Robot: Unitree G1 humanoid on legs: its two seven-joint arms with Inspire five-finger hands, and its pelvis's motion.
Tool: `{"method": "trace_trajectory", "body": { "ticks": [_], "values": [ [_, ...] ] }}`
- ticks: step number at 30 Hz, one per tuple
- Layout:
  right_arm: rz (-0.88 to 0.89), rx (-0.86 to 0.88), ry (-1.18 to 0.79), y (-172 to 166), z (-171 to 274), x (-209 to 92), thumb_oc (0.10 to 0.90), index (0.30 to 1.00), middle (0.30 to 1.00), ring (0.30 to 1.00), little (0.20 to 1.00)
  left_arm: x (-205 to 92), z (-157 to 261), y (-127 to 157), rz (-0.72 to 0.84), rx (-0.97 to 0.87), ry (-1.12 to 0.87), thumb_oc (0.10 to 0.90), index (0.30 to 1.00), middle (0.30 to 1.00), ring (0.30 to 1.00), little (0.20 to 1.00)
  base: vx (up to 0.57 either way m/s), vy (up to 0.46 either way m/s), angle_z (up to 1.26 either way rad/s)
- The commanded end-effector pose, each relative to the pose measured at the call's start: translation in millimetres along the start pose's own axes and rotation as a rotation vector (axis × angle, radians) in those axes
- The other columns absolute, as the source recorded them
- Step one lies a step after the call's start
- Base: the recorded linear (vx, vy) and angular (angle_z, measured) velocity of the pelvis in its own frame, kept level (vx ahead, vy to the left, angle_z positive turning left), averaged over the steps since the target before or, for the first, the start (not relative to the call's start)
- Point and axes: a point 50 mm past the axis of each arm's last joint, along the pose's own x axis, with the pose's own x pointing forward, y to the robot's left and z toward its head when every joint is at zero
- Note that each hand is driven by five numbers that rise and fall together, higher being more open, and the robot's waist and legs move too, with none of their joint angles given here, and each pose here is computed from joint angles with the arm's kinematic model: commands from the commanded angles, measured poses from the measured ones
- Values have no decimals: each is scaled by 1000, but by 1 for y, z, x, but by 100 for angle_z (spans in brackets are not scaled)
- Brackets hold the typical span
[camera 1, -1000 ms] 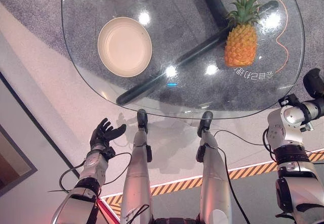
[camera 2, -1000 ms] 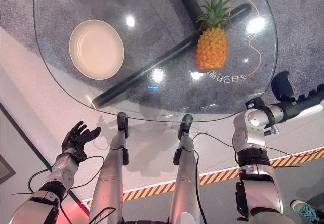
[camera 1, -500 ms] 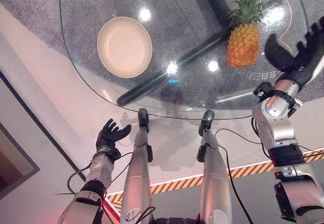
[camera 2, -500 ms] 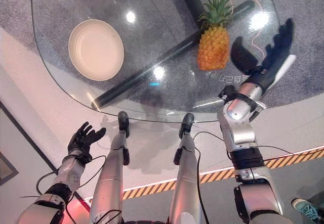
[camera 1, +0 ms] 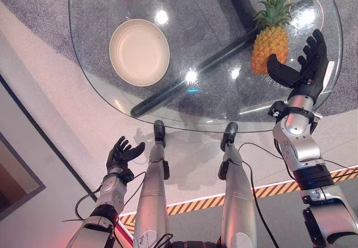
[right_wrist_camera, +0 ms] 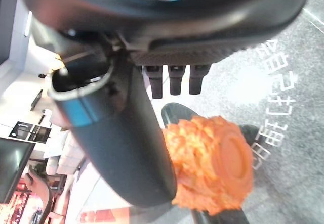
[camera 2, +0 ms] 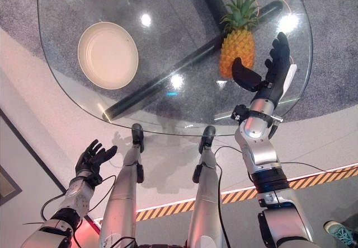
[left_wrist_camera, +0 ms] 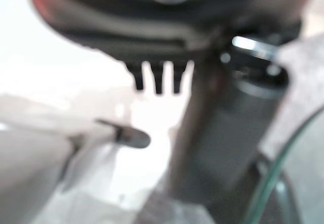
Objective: Pick up the fruit to the plate
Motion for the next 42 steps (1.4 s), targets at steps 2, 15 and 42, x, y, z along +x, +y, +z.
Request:
{"method": "trace_trajectory", "body": {
  "ticks": [2,15,42],
  "values": [
    [41,11,-192,-3,38,1,800,900,900,900,900,-10,-12,26,87,12,15,800,900,900,900,900,0,0,0],
    [61,-17,-109,-2,29,7,800,900,900,900,900,-9,-11,24,84,21,20,800,900,900,900,900,0,0,0],
    [196,-155,2,14,24,16,800,900,900,900,900,-8,-7,20,71,36,25,800,900,900,900,900,0,0,0]
  ]
}}
